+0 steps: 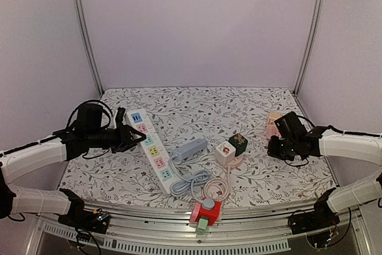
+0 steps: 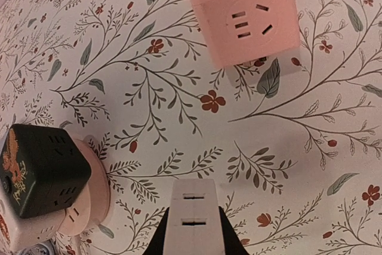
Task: Pull the plug off the socket
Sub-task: Place the plug at the center of the board.
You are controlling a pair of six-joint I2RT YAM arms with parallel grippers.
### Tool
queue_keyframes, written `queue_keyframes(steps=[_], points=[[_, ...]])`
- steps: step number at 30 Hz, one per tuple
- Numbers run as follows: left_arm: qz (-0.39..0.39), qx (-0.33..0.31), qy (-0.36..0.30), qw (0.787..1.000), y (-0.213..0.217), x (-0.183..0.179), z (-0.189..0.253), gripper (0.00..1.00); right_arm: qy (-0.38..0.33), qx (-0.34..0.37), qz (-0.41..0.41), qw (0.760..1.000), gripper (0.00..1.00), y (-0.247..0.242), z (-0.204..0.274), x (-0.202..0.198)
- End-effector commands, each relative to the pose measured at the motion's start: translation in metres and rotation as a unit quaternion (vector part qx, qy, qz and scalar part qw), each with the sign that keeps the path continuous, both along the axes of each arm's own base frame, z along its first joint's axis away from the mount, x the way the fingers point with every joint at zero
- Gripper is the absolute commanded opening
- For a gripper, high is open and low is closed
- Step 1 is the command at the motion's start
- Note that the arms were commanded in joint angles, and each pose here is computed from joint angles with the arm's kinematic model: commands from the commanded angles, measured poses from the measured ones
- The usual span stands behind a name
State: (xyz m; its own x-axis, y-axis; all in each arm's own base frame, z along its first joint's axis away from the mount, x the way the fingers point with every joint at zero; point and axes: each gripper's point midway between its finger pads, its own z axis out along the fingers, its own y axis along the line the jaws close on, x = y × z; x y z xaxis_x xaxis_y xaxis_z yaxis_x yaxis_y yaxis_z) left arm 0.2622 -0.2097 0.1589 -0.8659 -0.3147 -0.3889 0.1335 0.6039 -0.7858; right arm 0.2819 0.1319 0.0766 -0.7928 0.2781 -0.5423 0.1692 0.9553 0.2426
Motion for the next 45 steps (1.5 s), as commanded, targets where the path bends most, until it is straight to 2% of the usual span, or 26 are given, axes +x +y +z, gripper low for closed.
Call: queue_keyframes(steps=[1, 7, 25, 32, 37, 45], points=[[0.013, -0.027, -0.032, 0.999, 0.003, 0.006, 0.02, 0.0, -0.015, 0.029, -0.032, 0.999, 0.03, -0.007, -0.004, 0.007], [0.018, -0.026, -0.029, 0.999, 0.004, 0.008, 0.021, 0.0, -0.004, 0.03, -0.033, 0.999, 0.07, -0.005, -0.02, 0.013], [0.025, -0.009, -0.02, 0.999, 0.006, 0.036, 0.019, 0.0, 0.027, 0.022, -0.059, 0.998, 0.41, -0.021, -0.052, 0.016], [0.025, 0.002, -0.023, 0.999, 0.009, 0.068, 0.02, 0.0, 0.013, 0.017, -0.066, 0.998, 0.63, -0.032, -0.041, 0.016], [0.023, 0.01, -0.021, 0.999, 0.015, 0.098, 0.015, 0.0, 0.002, 0.002, -0.052, 0.999, 0.71, -0.035, -0.024, 0.016], [0.006, 0.012, -0.014, 1.0, 0.025, 0.159, 0.003, 0.0, -0.045, 0.014, 0.084, 0.995, 0.88, -0.005, 0.036, 0.018]])
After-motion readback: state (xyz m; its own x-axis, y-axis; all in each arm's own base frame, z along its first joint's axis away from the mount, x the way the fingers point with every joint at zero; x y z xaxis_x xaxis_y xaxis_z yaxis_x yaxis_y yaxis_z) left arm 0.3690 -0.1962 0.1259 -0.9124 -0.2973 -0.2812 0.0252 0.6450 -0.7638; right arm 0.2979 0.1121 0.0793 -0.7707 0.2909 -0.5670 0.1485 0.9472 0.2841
